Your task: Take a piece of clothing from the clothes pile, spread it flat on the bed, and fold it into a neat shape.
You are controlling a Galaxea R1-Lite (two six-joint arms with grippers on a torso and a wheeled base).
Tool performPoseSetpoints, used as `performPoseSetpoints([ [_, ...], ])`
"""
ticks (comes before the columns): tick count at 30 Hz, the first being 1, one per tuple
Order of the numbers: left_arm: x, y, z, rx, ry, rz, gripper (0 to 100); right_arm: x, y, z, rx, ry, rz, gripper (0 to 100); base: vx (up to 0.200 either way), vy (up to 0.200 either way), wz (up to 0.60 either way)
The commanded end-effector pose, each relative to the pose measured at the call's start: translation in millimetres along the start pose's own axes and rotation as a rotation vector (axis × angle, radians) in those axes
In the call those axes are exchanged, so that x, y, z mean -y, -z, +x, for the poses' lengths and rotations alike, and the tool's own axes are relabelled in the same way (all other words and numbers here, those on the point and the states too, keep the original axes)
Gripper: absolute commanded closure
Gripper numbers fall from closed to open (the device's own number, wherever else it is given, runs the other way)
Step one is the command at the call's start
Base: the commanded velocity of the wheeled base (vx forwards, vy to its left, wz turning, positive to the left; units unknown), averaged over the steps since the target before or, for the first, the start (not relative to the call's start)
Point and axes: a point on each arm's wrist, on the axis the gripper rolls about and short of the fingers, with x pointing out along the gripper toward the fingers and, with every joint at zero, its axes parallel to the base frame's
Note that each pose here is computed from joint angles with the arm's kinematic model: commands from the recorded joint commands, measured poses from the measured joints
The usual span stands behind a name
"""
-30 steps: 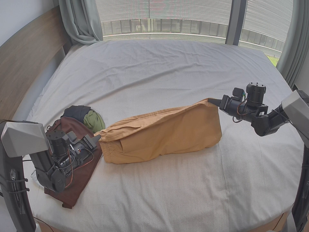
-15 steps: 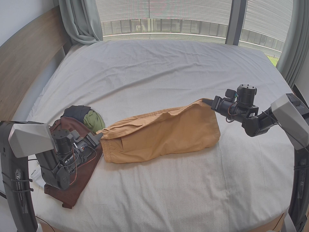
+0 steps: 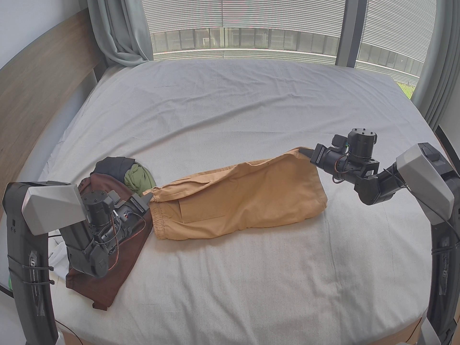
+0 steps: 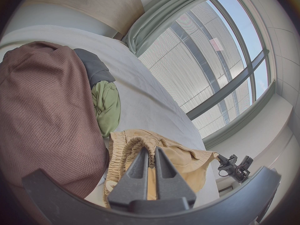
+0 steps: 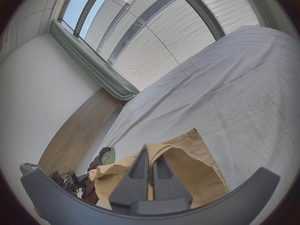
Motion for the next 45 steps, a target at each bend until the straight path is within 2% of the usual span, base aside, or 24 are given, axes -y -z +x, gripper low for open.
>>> performPoseSetpoints([
  [1,-2.4,1.6,1.0,-0.003,-0.005,-0.002,100,4.6,5.7,4.4,-0.005,0.002,0.000,100,0.000,0.000,0.00],
  [8,-8.0,4.8,5.6,-0.003,-0.014,0.003,100,3.3,7.1,9.1,0.003,-0.002,-0.002,100,0.000,0.000,0.00],
  [9,-7.8,4.6,5.9,-0.002,-0.012,0.003,0,2.3,6.6,9.6,0.006,-0.002,-0.003,0,0.000,0.000,0.00],
  [12,-7.8,1.0,6.6,0.010,-0.009,0.004,0,-2.6,-3.8,12.8,0.055,-0.002,0.004,0,0.000,0.000,0.00],
  [15,-9.4,-9.1,8.7,0.061,-0.021,0.005,0,-10.5,-16.1,10.5,0.119,-0.011,0.060,0,0.000,0.000,0.00],
  [19,-5.6,-19.0,7.1,0.099,-0.020,0.005,0,-27.0,-34.5,-5.3,0.142,-0.028,0.054,0,0.000,0.000,0.00],
  [22,2.7,-23.9,2.1,0.106,-0.005,-0.009,0,-32.2,-35.8,-18.8,0.124,-0.019,0.061,0,0.000,0.000,0.00],
  [26,23.9,-26.3,-11.5,0.092,0.033,-0.052,0,-36.9,-23.7,-40.0,0.076,0.011,0.072,0,0.000,0.000,0.00],
  [31,41.3,-28.3,-18.8,0.084,0.077,-0.045,0,-48.1,-11.5,-74.9,0.041,-0.056,0.070,0,0.000,0.000,0.00],
  [35,45.0,-29.5,-24.6,0.076,0.084,-0.043,0,-53.4,1.0,-94.3,0.046,-0.082,0.060,0,0.000,0.000,0.00],
  [37,49.1,-30.5,-30.2,0.057,0.104,-0.041,0,-58.5,11.2,-110.2,0.041,-0.123,0.051,0,0.000,0.000,0.00],
  [42,53.3,-26.5,-46.2,-0.012,0.128,-0.031,0,-51.4,33.2,-121.9,0.009,-0.114,0.064,0,0.000,0.000,0.00],
  [45,53.4,-24.8,-50.4,-0.036,0.138,0.016,0,-39.1,49.8,-119.0,-0.014,-0.095,0.080,0,0.000,0.000,0.00],
])
